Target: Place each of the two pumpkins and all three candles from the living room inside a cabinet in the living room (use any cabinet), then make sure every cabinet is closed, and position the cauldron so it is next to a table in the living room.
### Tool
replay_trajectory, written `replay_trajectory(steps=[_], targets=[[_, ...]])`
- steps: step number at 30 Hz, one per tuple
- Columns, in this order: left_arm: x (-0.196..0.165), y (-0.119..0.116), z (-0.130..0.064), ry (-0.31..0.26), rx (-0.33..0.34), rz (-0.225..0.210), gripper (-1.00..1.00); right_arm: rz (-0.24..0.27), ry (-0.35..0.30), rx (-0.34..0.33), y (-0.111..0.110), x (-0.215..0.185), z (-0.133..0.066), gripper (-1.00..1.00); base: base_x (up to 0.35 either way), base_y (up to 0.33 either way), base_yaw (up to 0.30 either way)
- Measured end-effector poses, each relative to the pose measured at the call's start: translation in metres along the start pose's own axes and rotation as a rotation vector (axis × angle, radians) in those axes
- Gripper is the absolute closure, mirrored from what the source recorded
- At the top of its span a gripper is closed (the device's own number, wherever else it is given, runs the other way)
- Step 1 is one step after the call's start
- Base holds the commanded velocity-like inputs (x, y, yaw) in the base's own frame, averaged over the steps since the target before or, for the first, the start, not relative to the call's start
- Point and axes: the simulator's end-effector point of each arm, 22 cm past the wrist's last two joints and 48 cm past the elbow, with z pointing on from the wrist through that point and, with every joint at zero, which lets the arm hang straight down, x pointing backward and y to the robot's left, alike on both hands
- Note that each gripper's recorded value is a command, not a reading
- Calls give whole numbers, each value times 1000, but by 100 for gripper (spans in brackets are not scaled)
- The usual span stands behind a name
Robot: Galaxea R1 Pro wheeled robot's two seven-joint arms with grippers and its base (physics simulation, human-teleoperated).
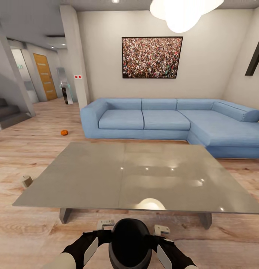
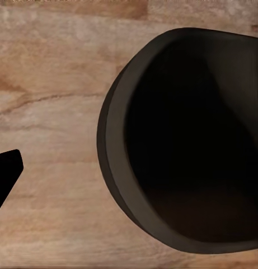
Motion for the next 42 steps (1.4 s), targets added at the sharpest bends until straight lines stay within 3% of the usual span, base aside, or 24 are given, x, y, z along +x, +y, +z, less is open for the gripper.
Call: replay_trajectory(steps=[31,42], targets=[[-44,-12,-49,-2,0,0,-100,-1,-1,0,15,-44,-49,-100,-52,12,0],[-58,-16,-66,0,2,0,-100,-1,0,0,20,-57,-65,-100,-248,75,0]])
